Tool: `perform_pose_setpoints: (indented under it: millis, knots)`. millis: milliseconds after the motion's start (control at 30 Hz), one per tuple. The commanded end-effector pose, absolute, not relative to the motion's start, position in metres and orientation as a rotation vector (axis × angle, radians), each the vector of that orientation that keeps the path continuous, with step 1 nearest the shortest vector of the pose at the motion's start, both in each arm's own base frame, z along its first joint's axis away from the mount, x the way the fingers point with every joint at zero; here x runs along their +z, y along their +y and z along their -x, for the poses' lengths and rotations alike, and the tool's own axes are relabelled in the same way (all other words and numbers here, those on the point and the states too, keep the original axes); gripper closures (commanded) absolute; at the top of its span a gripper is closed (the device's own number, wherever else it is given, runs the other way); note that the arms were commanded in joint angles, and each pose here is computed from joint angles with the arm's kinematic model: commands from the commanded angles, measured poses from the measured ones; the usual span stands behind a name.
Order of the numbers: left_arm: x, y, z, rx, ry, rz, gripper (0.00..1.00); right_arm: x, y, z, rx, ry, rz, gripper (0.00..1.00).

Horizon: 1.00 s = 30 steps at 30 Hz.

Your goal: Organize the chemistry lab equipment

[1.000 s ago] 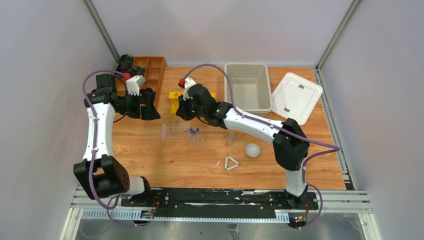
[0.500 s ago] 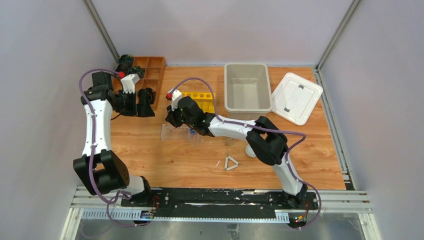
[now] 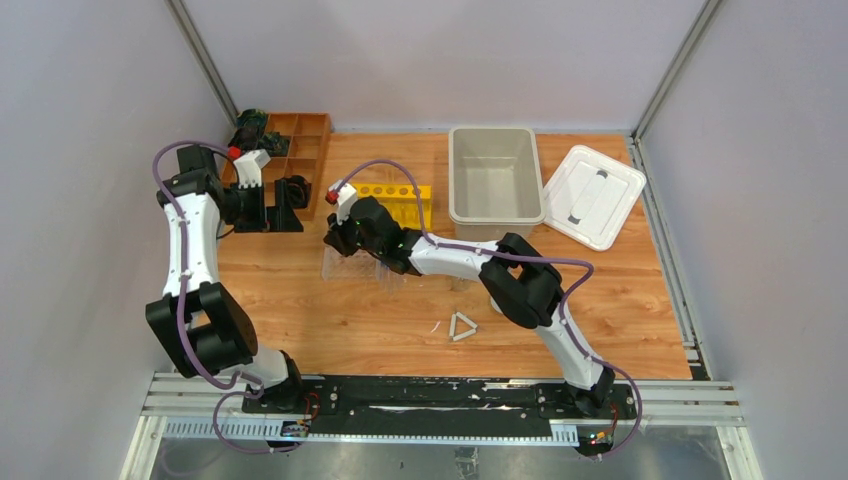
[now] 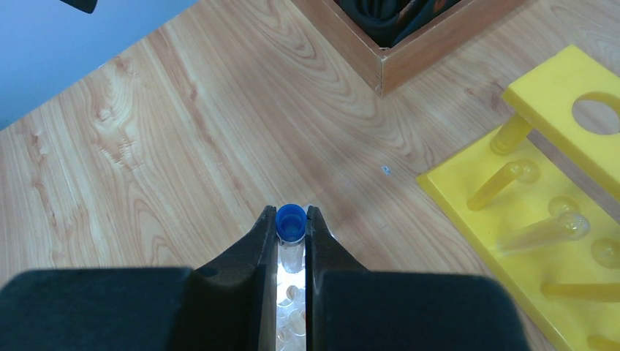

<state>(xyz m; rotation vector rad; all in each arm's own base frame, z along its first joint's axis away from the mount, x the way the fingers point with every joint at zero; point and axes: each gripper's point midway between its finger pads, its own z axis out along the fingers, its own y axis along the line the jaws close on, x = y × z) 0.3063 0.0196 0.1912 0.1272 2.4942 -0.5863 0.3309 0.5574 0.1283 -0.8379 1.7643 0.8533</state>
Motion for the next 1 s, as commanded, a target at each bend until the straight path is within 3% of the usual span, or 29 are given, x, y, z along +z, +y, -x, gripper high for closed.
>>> perform_pose_setpoints:
  millis: [0,967]
  knots:
    - [0.198,0.019,-0.31,-0.598,2.46,-0.151,0.0,0.149,0.573,-0.33,0.883,1.672,0.845,1.0]
    - [0.198,0.021,-0.306,-0.587,2.454,-0.161,0.0,0.1,0.577,-0.329,0.849,1.745,0.93,1.0]
